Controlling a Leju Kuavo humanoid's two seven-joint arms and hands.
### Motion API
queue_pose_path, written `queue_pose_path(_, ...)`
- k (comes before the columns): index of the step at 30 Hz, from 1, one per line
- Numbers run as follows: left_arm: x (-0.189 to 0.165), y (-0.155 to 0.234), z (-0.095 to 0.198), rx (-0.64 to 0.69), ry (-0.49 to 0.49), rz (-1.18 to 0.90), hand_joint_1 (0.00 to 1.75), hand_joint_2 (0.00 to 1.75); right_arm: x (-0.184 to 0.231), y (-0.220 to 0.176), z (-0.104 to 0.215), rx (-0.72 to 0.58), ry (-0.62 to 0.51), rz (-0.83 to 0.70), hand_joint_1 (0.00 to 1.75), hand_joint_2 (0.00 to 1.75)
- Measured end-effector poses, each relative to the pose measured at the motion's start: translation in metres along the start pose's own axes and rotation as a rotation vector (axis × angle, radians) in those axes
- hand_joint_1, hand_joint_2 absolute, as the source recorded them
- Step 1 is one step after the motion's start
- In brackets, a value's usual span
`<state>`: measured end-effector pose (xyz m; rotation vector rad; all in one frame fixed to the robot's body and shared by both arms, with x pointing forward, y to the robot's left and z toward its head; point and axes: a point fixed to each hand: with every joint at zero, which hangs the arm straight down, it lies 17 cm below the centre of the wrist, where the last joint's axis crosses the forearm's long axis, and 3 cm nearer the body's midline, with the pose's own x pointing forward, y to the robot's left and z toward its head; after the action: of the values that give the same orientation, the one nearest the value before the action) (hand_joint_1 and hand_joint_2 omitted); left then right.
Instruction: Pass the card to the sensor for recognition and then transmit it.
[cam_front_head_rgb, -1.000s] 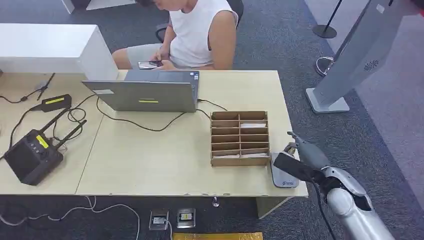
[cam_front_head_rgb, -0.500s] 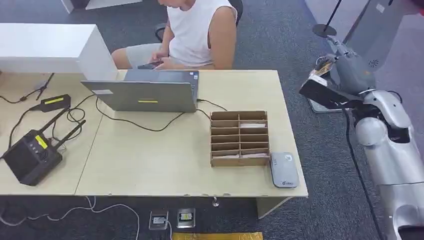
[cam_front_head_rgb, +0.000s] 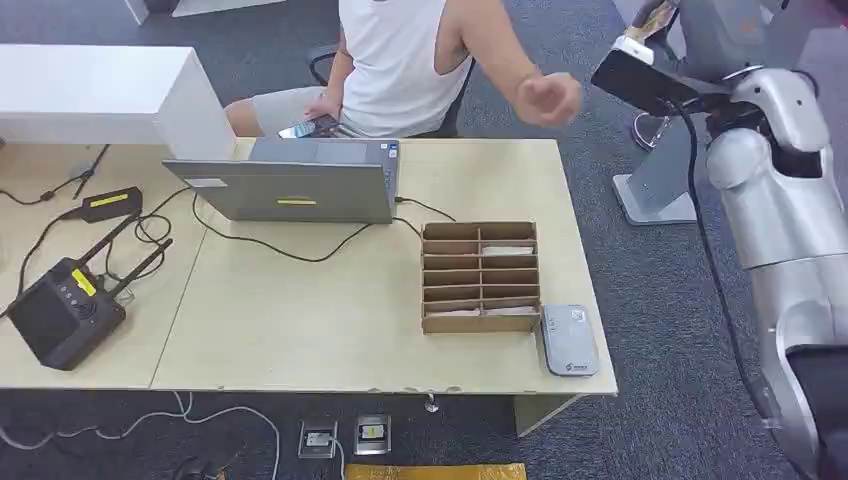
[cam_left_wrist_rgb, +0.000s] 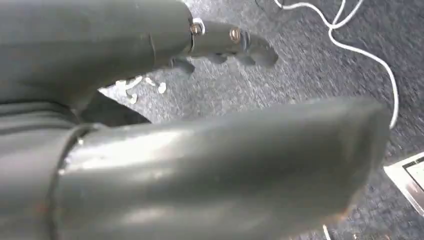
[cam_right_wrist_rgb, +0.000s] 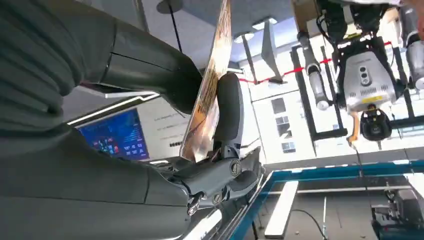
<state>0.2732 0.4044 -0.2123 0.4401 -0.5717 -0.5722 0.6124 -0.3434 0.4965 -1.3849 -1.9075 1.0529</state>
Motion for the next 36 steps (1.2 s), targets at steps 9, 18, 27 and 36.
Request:
queue_pose_path(9, 0.001, -0.001, 0.000, -0.012, -0.001, -0.002, 0.00, 0.00, 0.017, 0.049, -0.011, 0.095, -0.005, -0.035, 1.75, 1.75)
queue_pose_path(18, -0.001, 0.000, 0.000, -0.012, 0.004, -0.002, 0.00, 0.00, 0.030, 0.095, -0.005, 0.192, -0.008, -0.061, 1.75, 1.75)
queue_pose_path(27, -0.007, 0.002, 0.000, -0.020, 0.015, -0.005, 0.00, 0.00, 0.024, 0.129, 0.012, 0.265, 0.024, -0.061, 0.00, 1.75)
queue_pose_path(36, -0.011, 0.003, 0.001, -0.025, 0.021, -0.020, 0.00, 0.00, 0.021, 0.132, 0.018, 0.226, 0.051, -0.136, 0.00, 1.75)
